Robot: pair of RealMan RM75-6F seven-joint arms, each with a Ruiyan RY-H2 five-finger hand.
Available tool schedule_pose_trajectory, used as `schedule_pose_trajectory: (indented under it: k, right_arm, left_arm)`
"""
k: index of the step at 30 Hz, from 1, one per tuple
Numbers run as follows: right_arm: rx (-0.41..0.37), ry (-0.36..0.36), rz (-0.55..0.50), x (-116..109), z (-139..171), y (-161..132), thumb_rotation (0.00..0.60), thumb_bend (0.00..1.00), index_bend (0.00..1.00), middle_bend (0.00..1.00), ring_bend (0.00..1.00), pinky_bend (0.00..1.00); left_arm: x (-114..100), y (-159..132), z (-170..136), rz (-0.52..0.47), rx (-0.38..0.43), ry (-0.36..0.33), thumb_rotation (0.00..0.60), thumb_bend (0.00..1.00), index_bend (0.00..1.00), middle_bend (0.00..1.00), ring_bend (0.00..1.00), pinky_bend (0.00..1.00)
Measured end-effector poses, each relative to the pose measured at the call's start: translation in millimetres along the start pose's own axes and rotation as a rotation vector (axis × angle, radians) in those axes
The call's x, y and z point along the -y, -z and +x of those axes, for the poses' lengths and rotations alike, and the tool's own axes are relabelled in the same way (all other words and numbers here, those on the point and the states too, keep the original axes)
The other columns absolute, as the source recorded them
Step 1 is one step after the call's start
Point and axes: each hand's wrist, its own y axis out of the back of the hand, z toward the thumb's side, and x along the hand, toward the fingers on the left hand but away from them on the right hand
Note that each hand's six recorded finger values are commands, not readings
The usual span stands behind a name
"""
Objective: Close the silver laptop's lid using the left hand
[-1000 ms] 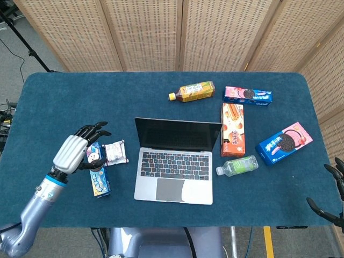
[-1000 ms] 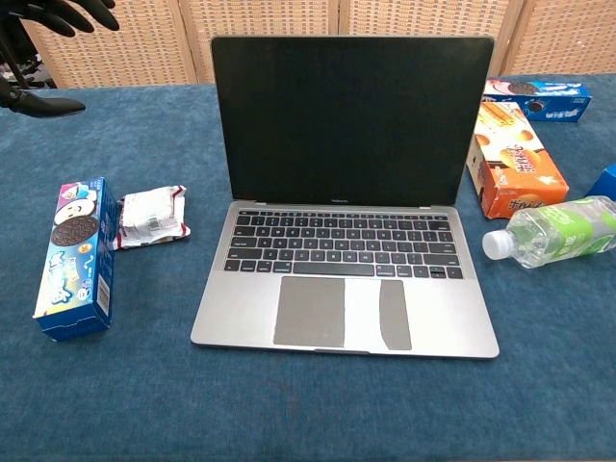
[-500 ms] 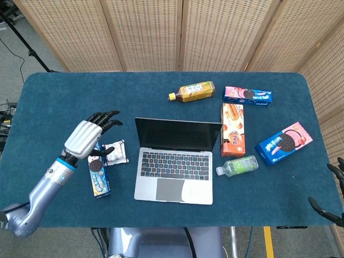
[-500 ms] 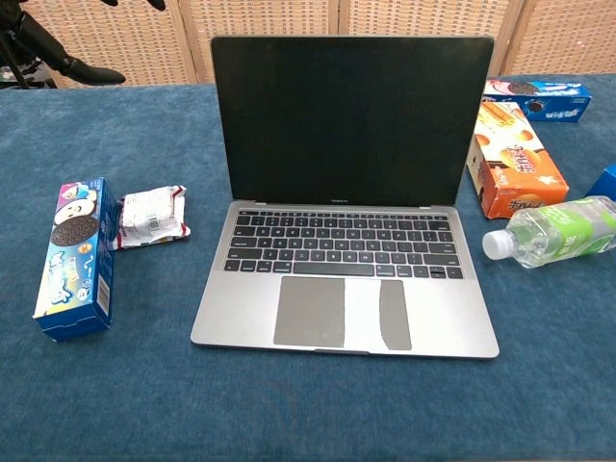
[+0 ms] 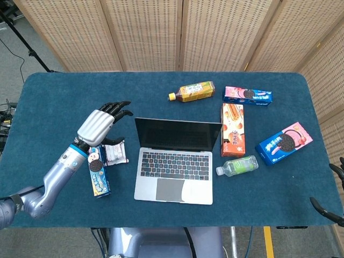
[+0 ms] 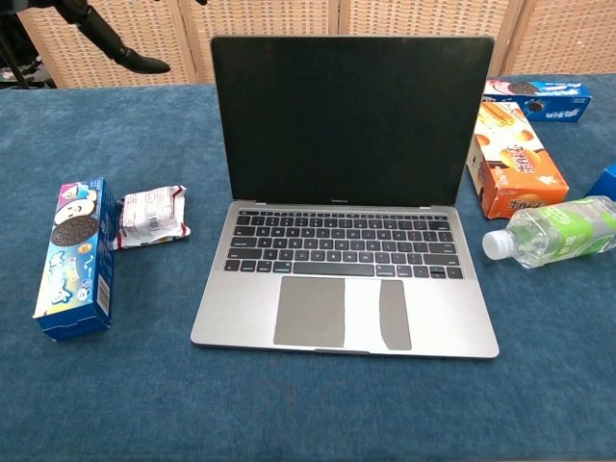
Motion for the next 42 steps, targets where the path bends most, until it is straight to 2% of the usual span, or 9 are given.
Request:
schedule_pose_trajectory:
  k: [12,29,35,42]
  right_arm:
    - [-0.003,0.009,-0.008,-3.1,0.7,-0.4,0.6,0.24,0.14,0.04,0.14,0.0]
    - [-0.007,0.02,-0.016,-7.4,1.5,-0.2,0.6,0.24,0.14,0.04,0.13,0.0]
    - [-0.006,0.017,-0.017,-6.6,1.4,0.0,0.6,0.24,0.14,0.04,0.13,0.0]
    - [-0.012,0.015,-0.017,-5.3,1.1,-2.1,0.6,0.24,0.14,0.04,0.13,0.0]
  left_arm:
    - [13.0,-23.0,32.2,-0.066,0.054,-0.014,0.6,0.22,0.25,0.12,0.12,0.18]
    - [38.5,-40.8,62.8,-0.13,0.069,0.062,0.6,0.22,0.25,0.12,0.12,0.18]
    - [36.9,-44.1,64.2,-0.16,0.061,0.062,0.6,0.22,0.26,0.12,0.17,0.18]
    - [30.9,-46.1,63.2,-0.187,0.044,0.063,0.6,0.22,0.32,0.18,0.24,0.19]
